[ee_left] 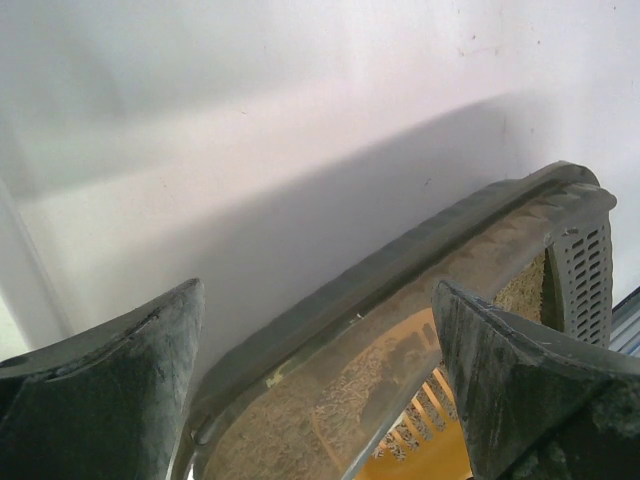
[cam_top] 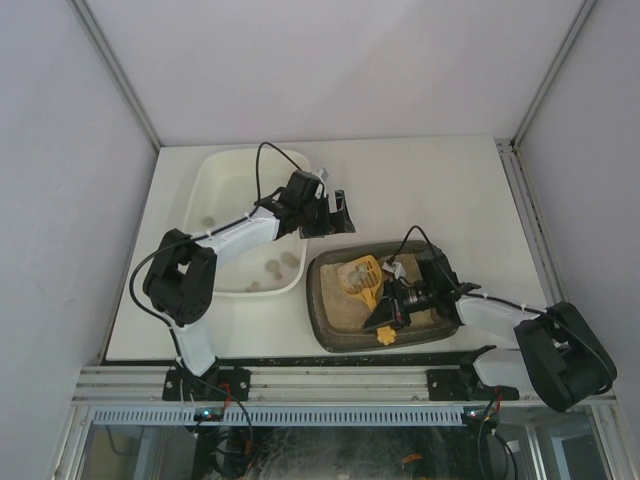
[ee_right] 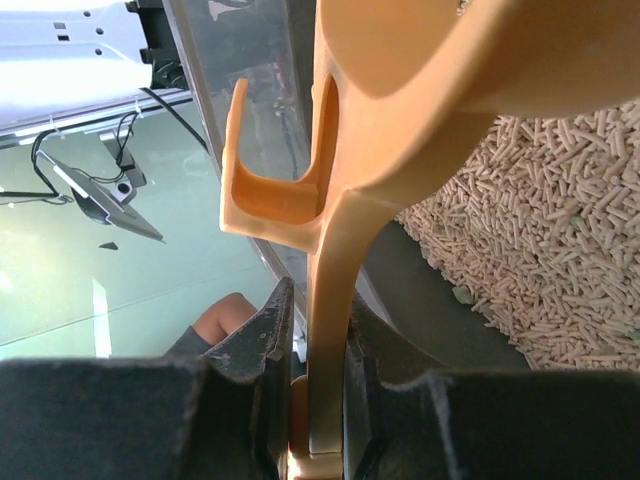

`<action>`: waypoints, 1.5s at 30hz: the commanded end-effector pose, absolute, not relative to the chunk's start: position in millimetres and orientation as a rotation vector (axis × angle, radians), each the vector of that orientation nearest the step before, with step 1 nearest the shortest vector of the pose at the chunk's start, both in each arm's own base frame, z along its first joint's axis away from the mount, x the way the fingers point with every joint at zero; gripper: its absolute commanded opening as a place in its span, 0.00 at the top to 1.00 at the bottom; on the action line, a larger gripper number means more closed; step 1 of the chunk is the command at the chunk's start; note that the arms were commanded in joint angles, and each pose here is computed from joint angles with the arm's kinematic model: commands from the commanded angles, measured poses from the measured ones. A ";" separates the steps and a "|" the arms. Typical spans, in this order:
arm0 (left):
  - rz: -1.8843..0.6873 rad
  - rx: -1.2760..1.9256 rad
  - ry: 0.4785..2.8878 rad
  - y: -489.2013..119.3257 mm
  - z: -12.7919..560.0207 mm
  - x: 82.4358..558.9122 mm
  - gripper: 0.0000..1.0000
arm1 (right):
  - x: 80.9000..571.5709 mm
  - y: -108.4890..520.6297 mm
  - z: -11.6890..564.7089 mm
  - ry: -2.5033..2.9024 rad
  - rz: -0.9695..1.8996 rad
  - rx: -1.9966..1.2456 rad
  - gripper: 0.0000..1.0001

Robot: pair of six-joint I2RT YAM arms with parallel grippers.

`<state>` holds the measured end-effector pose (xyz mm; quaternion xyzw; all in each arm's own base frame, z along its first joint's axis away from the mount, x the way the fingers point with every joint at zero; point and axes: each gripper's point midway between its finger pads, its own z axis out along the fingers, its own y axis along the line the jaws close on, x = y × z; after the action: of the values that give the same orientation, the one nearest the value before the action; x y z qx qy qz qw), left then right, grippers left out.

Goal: Clean the litter box

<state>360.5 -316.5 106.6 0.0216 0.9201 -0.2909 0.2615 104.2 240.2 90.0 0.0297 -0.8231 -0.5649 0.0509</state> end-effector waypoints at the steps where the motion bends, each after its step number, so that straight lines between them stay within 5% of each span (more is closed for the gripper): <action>1: -0.773 0.092 2.456 -314.4 115.6 359.4 0.02 | 70.8 215.4 51.3 -2.575 -1.448 0.014 1.00; 45: -0.760 0.101 2.441 -313.3 120.3 362.0 0.02 | 61.8 204.2 106.6 -2.611 -1.590 0.015 1.00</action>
<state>360.5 -316.4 106.6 0.0225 0.9201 -0.2904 0.2620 76.9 204.5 96.2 0.0059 -0.8643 -0.5029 0.0102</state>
